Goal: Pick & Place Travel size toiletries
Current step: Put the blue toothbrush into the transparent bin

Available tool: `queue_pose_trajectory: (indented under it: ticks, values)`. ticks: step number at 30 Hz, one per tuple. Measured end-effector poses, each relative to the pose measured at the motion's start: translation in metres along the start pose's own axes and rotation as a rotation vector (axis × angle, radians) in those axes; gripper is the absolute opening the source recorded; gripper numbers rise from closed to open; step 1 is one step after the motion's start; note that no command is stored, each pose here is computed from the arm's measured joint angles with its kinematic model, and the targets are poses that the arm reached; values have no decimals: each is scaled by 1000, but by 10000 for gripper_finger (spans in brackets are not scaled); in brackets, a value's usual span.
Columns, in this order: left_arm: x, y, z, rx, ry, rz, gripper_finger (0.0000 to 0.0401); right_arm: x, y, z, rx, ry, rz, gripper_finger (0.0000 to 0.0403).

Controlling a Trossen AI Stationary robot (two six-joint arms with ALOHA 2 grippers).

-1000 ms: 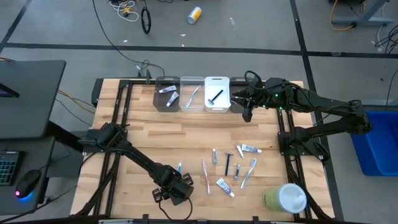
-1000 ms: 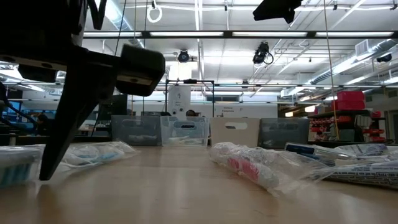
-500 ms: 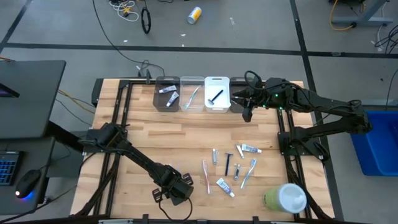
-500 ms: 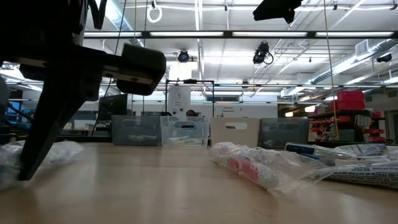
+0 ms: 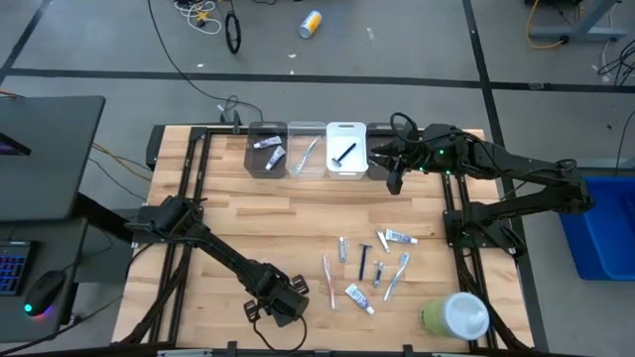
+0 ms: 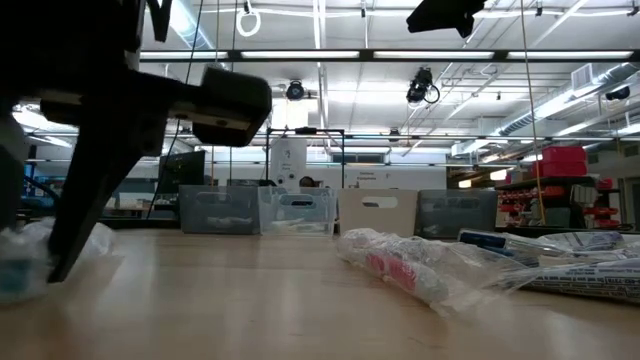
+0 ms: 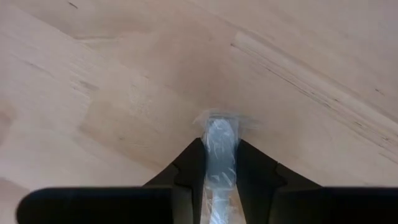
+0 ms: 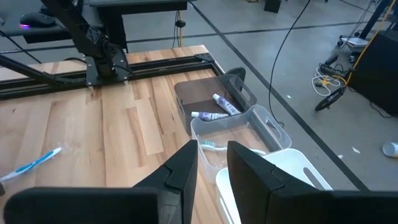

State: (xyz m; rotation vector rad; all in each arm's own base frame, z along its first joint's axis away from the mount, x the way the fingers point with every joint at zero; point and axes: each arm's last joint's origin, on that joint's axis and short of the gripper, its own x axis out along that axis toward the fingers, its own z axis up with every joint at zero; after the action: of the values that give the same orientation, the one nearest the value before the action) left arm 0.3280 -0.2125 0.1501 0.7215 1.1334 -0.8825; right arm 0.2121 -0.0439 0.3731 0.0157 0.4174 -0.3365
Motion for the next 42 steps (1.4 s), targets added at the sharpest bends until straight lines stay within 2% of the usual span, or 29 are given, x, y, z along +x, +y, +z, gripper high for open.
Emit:
queue_pose_trajectory:
  ticks: [6, 11, 23, 35, 42]
  values:
    - [-18, 6, 14, -1, -20, 16, 77, 0, 0, 0, 0, 0, 0, 93]
    - [-42, 12, 20, -16, 29, 1, 73, 0, 0, 0, 0, -1, 0, 94]
    - [-76, 42, 11, -81, 110, 44, 73, 0, 0, 0, 0, -1, 1, 93]
    - [-148, 77, 8, -218, -26, 164, 75, -1, 0, 0, -33, -3, 11, 89]
    - [-171, 92, -13, -354, -49, 209, 76, -24, -3, 2, -42, -52, 10, 63]
